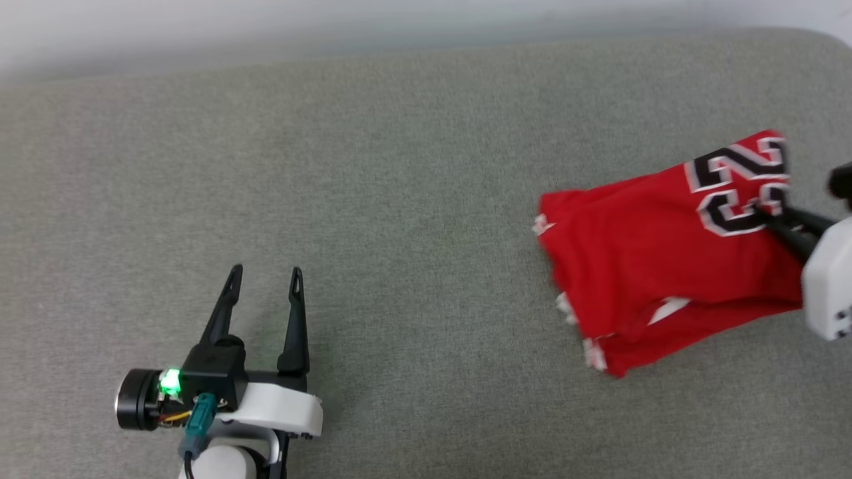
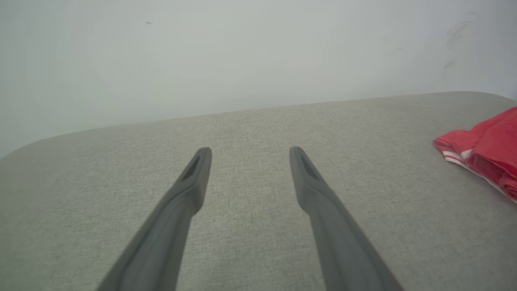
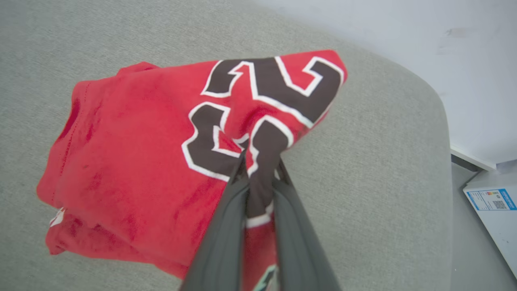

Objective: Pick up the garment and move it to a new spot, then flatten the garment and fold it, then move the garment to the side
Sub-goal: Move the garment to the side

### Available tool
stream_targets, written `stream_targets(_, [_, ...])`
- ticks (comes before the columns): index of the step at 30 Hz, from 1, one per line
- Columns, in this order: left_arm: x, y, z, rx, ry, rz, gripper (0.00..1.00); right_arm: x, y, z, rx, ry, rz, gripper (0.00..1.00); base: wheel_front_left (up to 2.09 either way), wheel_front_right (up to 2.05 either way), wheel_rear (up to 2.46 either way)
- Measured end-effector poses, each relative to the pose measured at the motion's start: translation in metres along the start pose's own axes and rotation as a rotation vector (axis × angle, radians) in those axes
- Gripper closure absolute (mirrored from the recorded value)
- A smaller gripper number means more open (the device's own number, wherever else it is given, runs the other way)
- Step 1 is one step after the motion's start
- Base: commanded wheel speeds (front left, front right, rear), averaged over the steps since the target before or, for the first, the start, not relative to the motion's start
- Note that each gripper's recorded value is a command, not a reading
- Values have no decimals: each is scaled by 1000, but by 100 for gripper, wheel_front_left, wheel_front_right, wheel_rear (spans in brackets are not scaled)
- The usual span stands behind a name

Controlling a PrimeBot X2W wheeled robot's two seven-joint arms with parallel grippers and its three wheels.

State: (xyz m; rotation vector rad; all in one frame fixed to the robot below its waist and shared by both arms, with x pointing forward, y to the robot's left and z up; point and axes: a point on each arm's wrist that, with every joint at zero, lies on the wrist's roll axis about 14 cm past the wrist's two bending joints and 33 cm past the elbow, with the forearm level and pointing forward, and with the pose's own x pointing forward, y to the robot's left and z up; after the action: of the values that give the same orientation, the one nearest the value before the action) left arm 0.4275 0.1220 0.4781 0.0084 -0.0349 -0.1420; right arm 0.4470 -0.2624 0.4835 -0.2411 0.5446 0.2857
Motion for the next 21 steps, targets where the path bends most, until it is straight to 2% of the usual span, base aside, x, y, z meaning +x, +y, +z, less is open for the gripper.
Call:
stream_targets(8, [26, -4, -16, -3, 11, -29, 0, -2, -97, -30, -31, 134, -235, 100, 0, 0, 0])
stream_targets(10, [31, -3, -22, -3, 18, -31, 0, -2, -118, -37, -7, 157, -287, 100, 0, 0, 0])
stream_targets(21, [49, 0, -47, -3, 49, -33, 0, -1, -192, -77, 57, 262, -506, 100, 0, 0, 0])
